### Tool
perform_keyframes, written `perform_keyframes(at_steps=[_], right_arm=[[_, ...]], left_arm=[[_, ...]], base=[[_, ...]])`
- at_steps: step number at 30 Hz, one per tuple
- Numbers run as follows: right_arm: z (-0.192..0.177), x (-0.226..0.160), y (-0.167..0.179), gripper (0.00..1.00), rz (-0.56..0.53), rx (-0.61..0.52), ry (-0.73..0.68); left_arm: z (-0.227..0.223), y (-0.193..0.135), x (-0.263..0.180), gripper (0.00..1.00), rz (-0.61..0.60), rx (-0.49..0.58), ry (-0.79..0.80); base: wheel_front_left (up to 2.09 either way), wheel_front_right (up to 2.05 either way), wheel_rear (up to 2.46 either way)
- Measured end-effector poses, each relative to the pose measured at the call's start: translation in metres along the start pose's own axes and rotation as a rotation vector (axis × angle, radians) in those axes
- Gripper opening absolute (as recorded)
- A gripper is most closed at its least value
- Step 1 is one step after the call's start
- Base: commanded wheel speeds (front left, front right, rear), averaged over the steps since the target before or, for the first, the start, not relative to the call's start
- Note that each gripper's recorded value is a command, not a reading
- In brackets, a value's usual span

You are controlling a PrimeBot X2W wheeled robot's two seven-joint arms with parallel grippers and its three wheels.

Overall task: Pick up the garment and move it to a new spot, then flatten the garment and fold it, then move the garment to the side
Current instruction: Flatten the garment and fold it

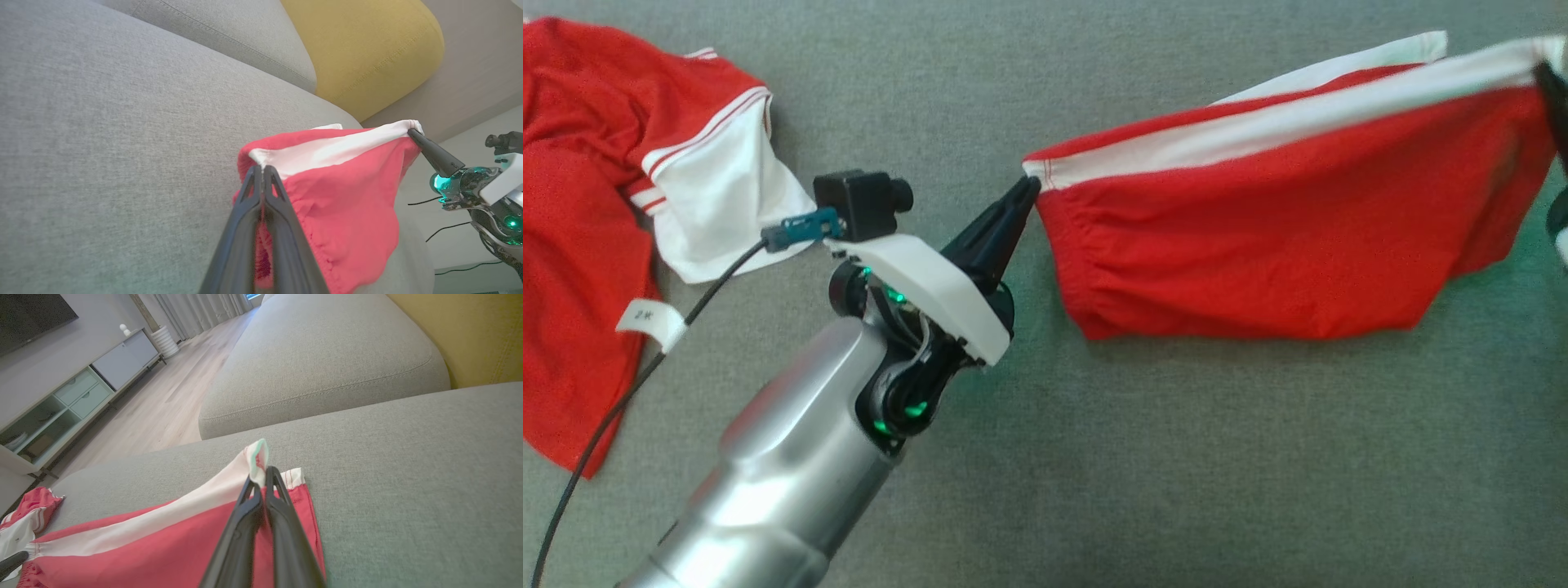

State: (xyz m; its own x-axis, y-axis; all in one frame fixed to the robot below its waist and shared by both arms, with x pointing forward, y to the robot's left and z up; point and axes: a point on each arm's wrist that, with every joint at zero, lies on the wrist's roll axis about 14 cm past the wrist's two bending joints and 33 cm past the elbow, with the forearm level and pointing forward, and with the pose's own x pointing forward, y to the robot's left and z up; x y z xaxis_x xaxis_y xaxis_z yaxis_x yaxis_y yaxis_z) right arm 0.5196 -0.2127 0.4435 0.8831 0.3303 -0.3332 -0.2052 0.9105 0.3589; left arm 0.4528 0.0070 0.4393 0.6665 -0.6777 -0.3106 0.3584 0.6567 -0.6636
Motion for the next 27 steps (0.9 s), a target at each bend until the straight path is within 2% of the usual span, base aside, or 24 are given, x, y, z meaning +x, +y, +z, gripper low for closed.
perform_keyframes(at_steps=[12, 13, 14, 15, 16, 22, 27], right_arm=[[-0.007, 0.038, -0.004, 0.0, 0.004, -0.053, 0.043], [-0.008, 0.039, -0.004, 0.46, 0.002, -0.054, 0.045], [-0.008, 0.039, -0.004, 1.0, 0.002, -0.054, 0.045], [-0.009, 0.04, -0.005, 1.0, -0.001, -0.049, 0.045], [-0.009, 0.041, -0.005, 1.0, -0.003, -0.044, 0.042], [0.002, 0.035, -0.001, 1.0, -0.002, -0.035, -0.018], [-0.003, 0.011, 0.008, 1.0, 0.013, -0.042, -0.039]], left_arm=[[0.013, 0.026, 0.012, 0.0, 0.042, 0.07, -0.052], [0.013, 0.028, 0.013, 0.13, 0.045, 0.068, -0.054], [0.013, 0.028, 0.013, 0.4, 0.045, 0.068, -0.054], [0.013, 0.028, 0.013, 0.87, 0.046, 0.068, -0.055], [0.014, 0.028, 0.014, 1.0, 0.047, 0.069, -0.056], [0.022, 0.029, 0.01, 1.0, 0.071, 0.119, -0.109], [0.043, 0.024, -0.007, 1.0, 0.13, 0.259, -0.255]], base=[[0.0, 0.0, 0.0], [0.0, 0.0, 0.0], [0.0, 0.0, 0.0], [0.0, 0.0, 0.0], [0.0, 0.0, 0.0], [0.0, 0.0, 0.0], [0.0, 0.0, 0.0]])
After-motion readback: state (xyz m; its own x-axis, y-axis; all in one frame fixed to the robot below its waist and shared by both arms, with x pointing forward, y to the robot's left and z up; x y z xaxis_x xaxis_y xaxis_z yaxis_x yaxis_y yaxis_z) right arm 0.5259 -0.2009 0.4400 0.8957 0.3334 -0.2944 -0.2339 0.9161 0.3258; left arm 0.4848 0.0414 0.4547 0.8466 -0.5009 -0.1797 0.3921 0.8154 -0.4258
